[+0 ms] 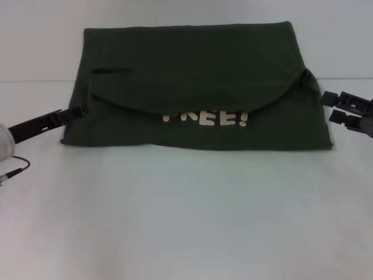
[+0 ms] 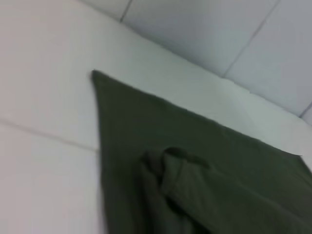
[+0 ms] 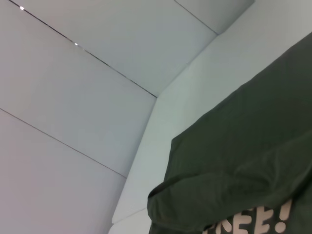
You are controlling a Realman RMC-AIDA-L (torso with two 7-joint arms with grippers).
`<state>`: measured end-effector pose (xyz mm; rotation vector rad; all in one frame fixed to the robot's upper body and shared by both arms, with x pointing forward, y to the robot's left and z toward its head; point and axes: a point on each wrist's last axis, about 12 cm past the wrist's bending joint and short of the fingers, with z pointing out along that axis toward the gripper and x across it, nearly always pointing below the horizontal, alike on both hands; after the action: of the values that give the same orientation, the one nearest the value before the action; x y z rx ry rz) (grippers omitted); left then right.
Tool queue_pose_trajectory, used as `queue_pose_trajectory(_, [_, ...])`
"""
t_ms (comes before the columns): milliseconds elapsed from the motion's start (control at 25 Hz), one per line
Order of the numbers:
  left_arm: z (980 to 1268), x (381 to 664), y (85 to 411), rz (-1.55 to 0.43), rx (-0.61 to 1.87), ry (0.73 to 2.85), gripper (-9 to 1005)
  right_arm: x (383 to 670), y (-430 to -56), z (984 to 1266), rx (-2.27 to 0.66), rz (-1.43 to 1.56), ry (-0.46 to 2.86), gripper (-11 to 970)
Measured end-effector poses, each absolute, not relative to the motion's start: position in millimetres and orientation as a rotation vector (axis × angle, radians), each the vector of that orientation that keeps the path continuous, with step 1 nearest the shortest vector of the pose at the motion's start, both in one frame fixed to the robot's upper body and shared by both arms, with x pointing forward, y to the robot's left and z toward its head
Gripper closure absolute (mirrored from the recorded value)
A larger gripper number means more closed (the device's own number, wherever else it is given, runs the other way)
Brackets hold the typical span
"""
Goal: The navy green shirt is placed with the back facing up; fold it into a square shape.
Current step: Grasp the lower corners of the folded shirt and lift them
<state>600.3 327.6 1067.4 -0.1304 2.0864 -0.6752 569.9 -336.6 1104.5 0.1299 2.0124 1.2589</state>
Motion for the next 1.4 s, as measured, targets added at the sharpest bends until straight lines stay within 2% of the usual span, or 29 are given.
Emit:
queue_pose_trajectory(440, [1057,610,319,-0.676,-0.253,2.162,59,572,-335,1106,0.13,1.269,2.009,35])
queue_pose_trajectory(800, [1055,619,307,-0.592,-0.166,2.212,61,572,-334,1105,0.134,1.27,2.01,34])
queue_pose_trajectory(1080, [1053,618,310,-0.539,-0.168,2.221,63,569,-337,1103,0.145,1.268,2.013,34])
queue_pose_trajectory(1400, [1050,616,307,-0.551,-0.167,2.242,64,568,-338,1103,0.155,1.268,2.007,34])
